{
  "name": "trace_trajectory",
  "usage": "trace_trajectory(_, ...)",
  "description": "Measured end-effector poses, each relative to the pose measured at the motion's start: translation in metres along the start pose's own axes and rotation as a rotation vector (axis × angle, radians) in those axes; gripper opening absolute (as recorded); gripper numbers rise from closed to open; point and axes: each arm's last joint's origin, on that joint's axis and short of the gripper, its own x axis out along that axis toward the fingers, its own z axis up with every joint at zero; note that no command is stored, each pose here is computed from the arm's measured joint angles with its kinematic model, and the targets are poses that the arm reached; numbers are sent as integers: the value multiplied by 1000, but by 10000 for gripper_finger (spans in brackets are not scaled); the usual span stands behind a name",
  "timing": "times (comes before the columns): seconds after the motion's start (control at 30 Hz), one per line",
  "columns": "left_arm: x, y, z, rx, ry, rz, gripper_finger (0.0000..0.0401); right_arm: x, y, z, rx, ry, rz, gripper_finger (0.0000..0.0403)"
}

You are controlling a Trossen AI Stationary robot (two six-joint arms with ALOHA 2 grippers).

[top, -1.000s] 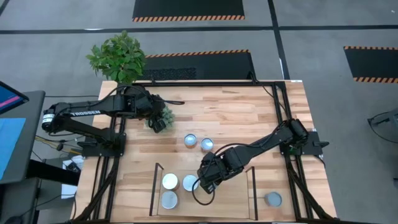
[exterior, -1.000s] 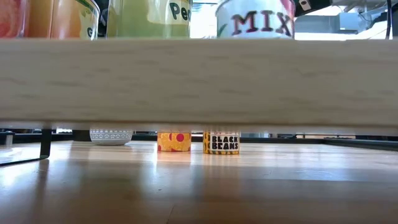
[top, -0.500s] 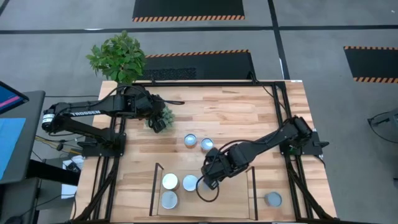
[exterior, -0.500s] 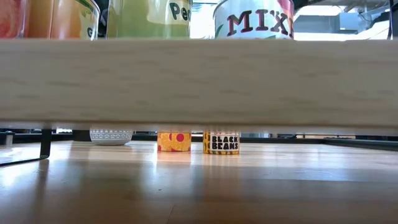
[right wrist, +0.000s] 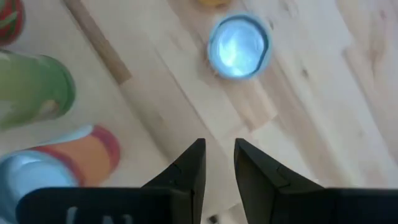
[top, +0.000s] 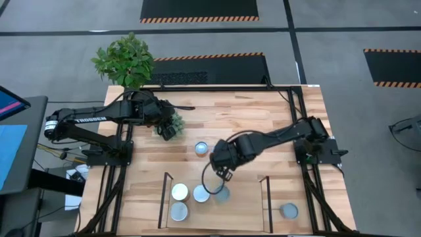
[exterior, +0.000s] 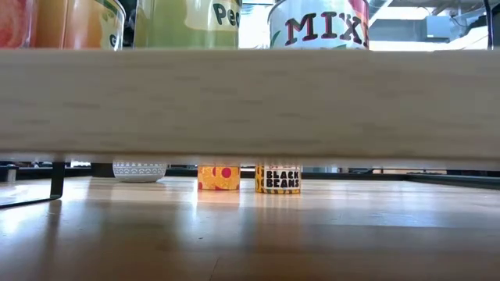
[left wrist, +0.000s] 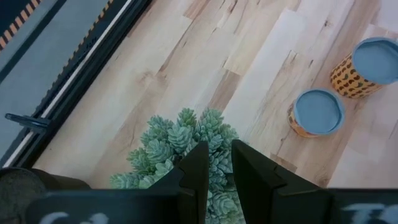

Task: Pick and place cans onto a shelf
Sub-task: Put the canned black beans on the shelf

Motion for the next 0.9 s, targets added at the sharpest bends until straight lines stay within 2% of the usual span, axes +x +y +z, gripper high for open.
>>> trace_trajectory(0.1,0,0,0,-7,0,0,59,17,-9,10,-62,28,29,108)
trace_trajectory(0.27,0,0,0,-8,0,2,59,51,-26,22,-120,131,166,108)
trace_trajectory(0.37,0,0,0,-9,-6,15,59,62,-35,32,-121,94,146,108)
trace_trajectory(0.47,0,1,0,-21,-8,22,59,60,-43,41,-174,-11,72,108)
trace_trajectory(0.53,0,1,0,-25,-8,22,59,58,-48,47,-221,-42,70,108)
trace_trajectory(0.73,0,1,0,-29,-8,23,59,74,-62,63,-303,-26,116,113)
trace_trajectory(0.83,0,1,0,-47,-10,26,59,85,-64,71,-319,-46,132,132)
trace_trajectory(0.9,0,1,0,-58,-10,25,59,98,-67,70,-316,7,126,150)
